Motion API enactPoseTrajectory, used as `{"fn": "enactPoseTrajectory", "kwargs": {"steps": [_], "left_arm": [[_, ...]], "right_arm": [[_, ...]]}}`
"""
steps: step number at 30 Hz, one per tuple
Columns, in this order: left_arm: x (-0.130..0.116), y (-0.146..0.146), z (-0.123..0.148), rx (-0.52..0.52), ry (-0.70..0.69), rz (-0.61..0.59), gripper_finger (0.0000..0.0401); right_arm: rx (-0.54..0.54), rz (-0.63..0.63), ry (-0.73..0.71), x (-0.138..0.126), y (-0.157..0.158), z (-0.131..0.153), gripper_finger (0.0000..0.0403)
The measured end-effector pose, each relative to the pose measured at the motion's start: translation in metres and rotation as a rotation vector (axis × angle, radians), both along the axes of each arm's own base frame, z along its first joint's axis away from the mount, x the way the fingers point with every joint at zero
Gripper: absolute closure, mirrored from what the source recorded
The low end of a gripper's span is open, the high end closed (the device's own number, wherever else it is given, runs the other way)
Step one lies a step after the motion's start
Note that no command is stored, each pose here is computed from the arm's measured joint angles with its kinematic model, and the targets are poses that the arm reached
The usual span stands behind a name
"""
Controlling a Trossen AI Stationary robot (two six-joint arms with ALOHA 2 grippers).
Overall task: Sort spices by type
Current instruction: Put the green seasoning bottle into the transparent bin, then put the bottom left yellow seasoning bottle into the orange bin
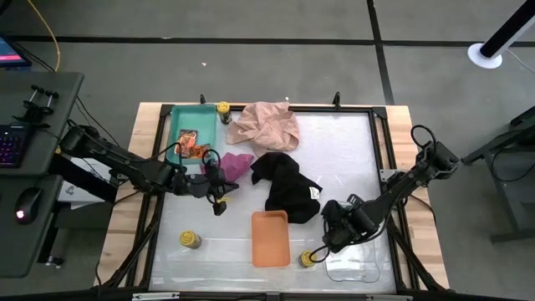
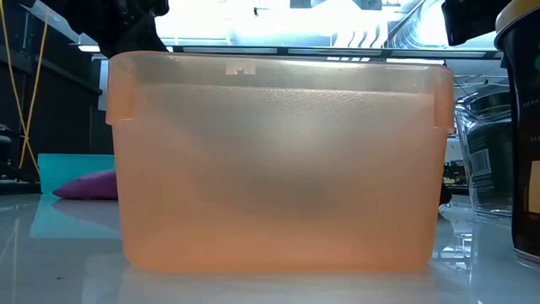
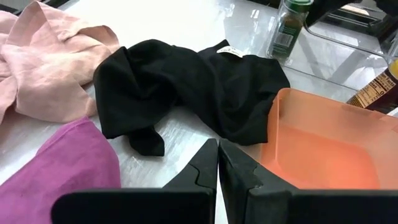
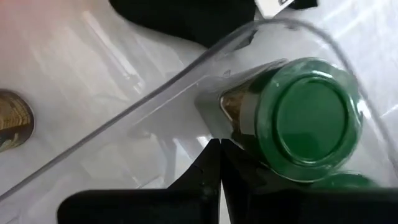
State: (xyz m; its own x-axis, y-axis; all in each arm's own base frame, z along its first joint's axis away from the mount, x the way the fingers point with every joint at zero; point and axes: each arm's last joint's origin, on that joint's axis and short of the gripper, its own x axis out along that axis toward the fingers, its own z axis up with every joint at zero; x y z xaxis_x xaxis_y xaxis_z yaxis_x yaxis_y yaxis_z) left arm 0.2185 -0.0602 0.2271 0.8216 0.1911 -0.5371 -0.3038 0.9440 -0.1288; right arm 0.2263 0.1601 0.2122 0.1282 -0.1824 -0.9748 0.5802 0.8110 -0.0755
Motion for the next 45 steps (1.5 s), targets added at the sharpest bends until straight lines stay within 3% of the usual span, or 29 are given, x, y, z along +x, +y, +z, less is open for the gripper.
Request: {"fn": "enactPoseTrajectory", "kwargs": {"steps": [9, 14, 18, 23, 26, 31, 34, 38, 45], "left_arm": [[0.000, 0.000, 0.000, -0.002, -0.001, 0.001, 0.0401], [-0.002, 0.000, 0.004, 0.030, -0.004, -0.049, 0.0401], [-0.007, 0.004, 0.023, 0.012, -0.064, -0.121, 0.0401], [-0.020, 0.001, 0.058, -0.172, -0.127, -0.361, 0.0398], [-0.035, -0.010, 0.067, -0.318, 0.015, -0.505, 0.0376], [-0.058, -0.039, 0.080, -0.526, 0.225, -0.660, 0.0297], [-0.072, -0.055, 0.082, -0.575, 0.323, -0.717, 0.0239], [-0.087, -0.065, 0.079, -0.556, 0.426, -0.746, 0.0171], [-0.082, -0.068, 0.059, -0.240, 0.483, -0.689, 0.0110]], "right_arm": [[0.043, 0.061, 0.010, 0.002, 0.003, 0.002, 0.0403], [0.053, 0.131, -0.006, 0.006, 0.008, 0.020, 0.0403], [0.030, 0.186, -0.023, 0.009, 0.009, 0.042, 0.0403], [-0.050, 0.176, -0.149, 0.017, 0.009, 0.074, 0.0403], [-0.134, 0.139, -0.248, 0.024, 0.004, 0.086, 0.0403], [-0.190, 0.074, -0.300, 0.035, -0.009, 0.089, 0.0403], [-0.215, 0.053, -0.303, 0.040, -0.015, 0.088, 0.0402], [-0.252, 0.043, -0.321, 0.045, -0.022, 0.087, 0.0398], [-0.276, 0.015, -0.296, 0.048, -0.031, 0.078, 0.0396]]}}
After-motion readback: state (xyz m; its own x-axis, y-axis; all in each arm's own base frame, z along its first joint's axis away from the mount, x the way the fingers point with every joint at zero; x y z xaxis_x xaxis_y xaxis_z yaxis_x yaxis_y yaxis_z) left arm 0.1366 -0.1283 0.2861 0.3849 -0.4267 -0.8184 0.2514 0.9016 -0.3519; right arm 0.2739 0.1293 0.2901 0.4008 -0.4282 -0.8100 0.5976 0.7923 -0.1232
